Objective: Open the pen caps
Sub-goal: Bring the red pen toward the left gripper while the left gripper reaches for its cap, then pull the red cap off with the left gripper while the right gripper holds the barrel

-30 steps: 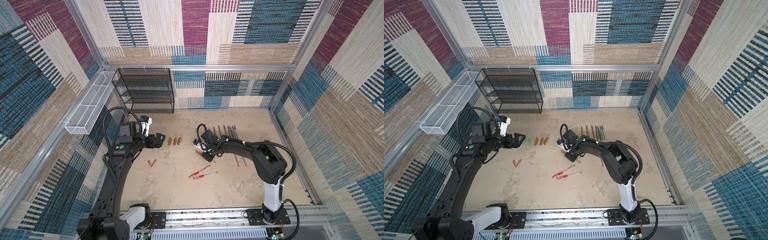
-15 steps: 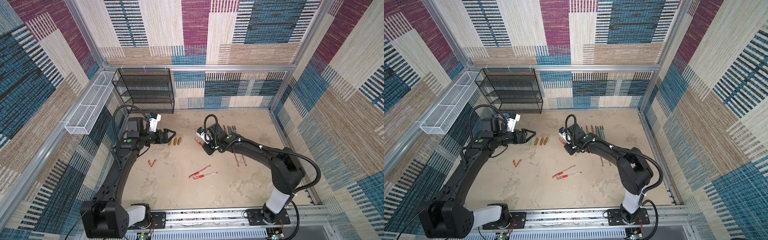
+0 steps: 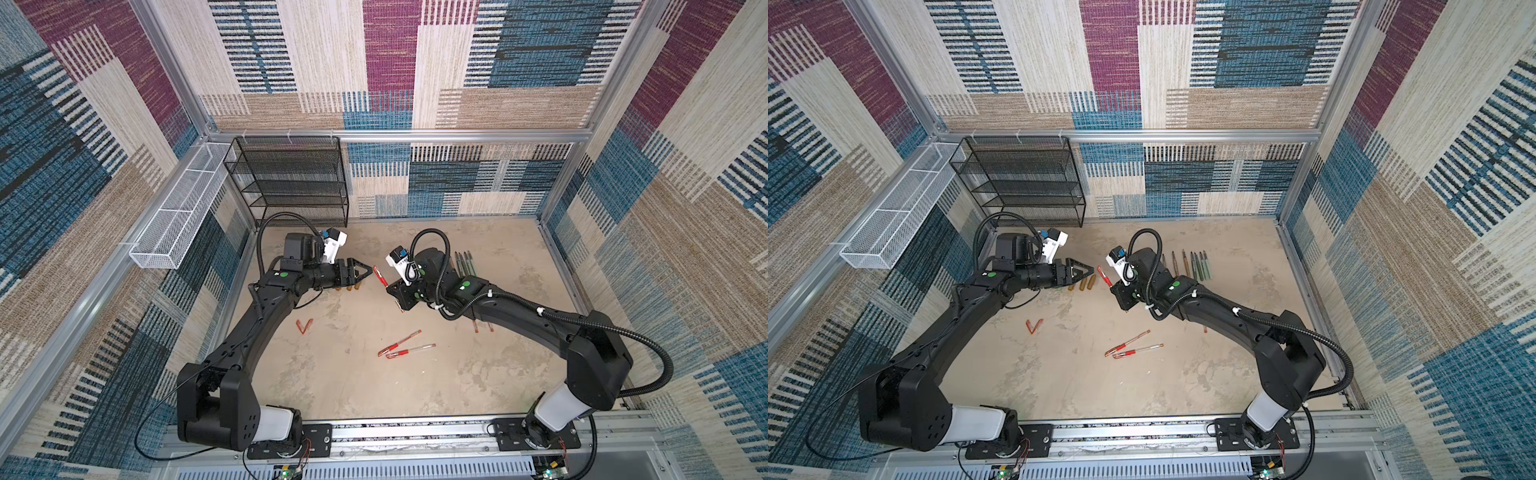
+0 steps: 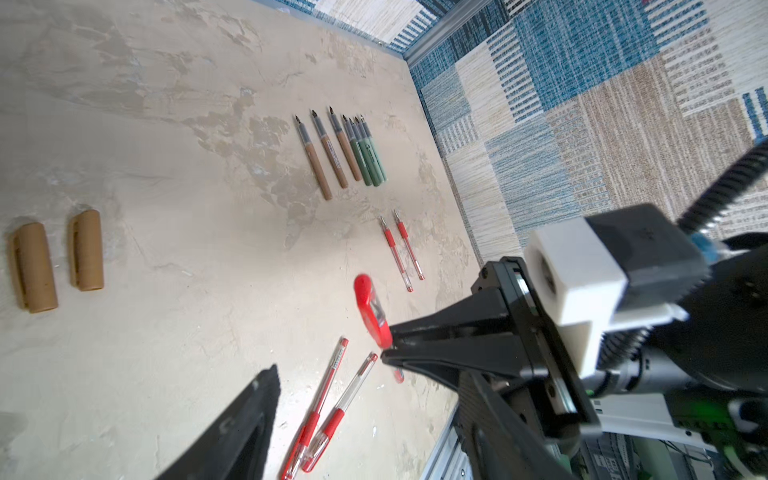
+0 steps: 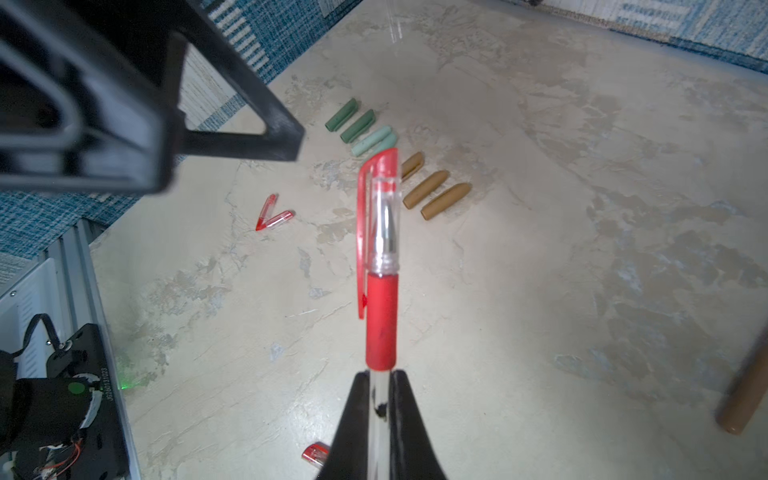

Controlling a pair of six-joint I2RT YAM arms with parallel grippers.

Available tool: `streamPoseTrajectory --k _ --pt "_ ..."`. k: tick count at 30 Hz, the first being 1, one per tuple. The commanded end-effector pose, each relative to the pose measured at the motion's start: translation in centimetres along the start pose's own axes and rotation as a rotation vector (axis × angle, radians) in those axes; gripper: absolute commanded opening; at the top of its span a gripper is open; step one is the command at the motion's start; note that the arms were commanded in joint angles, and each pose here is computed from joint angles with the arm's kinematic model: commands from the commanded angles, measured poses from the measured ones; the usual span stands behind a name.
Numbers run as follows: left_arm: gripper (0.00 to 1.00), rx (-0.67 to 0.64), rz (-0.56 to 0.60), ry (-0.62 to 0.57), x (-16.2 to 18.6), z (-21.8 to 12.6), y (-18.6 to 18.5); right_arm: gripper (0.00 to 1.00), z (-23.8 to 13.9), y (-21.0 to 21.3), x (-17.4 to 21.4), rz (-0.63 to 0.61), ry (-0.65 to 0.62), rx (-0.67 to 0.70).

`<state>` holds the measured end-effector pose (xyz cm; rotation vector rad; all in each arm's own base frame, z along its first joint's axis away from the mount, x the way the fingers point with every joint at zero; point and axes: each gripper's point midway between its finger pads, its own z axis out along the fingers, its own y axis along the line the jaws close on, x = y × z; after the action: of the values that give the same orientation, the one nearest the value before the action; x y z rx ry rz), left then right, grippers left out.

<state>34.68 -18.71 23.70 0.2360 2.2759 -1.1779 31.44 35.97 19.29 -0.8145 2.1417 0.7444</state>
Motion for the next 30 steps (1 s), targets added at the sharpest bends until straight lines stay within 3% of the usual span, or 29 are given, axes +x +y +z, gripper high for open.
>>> streamPoseTrajectory --k 1,11,15,19,23,27,30 --pt "0.68 0.020 -0.004 -0.004 -0.6 0.5 -0.5 0.06 -0.1 0.9 -1.5 0.013 -0.053 -0.025" --pt "0.34 0.015 -0.004 0.013 -0.6 1.4 -0.5 0.06 0.2 2.3 -2.0 -0.006 -0.057 -0.052" --pt "0.25 0.011 -0.001 0.016 -0.5 1.5 -0.4 0.06 0.5 2.6 -2.3 -0.017 -0.057 -0.060" --pt "0.00 0.008 0.006 0.013 -0.5 1.4 -0.5 0.06 0.7 2.7 -2.1 -0.023 -0.048 -0.061" --pt "0.00 0.008 0.007 0.014 -0.5 1.3 -0.5 0.10 1.0 2.7 -1.8 -0.022 -0.039 -0.062" --pt "0.00 0.006 0.009 0.012 -0.4 1.2 -0.6 0.27 1.2 2.6 -1.8 -0.019 -0.044 -0.061" --pt "0.00 0.005 0.009 0.012 -0.4 1.2 -0.5 0.31 1.5 2.6 -1.6 -0.021 -0.036 -0.063"
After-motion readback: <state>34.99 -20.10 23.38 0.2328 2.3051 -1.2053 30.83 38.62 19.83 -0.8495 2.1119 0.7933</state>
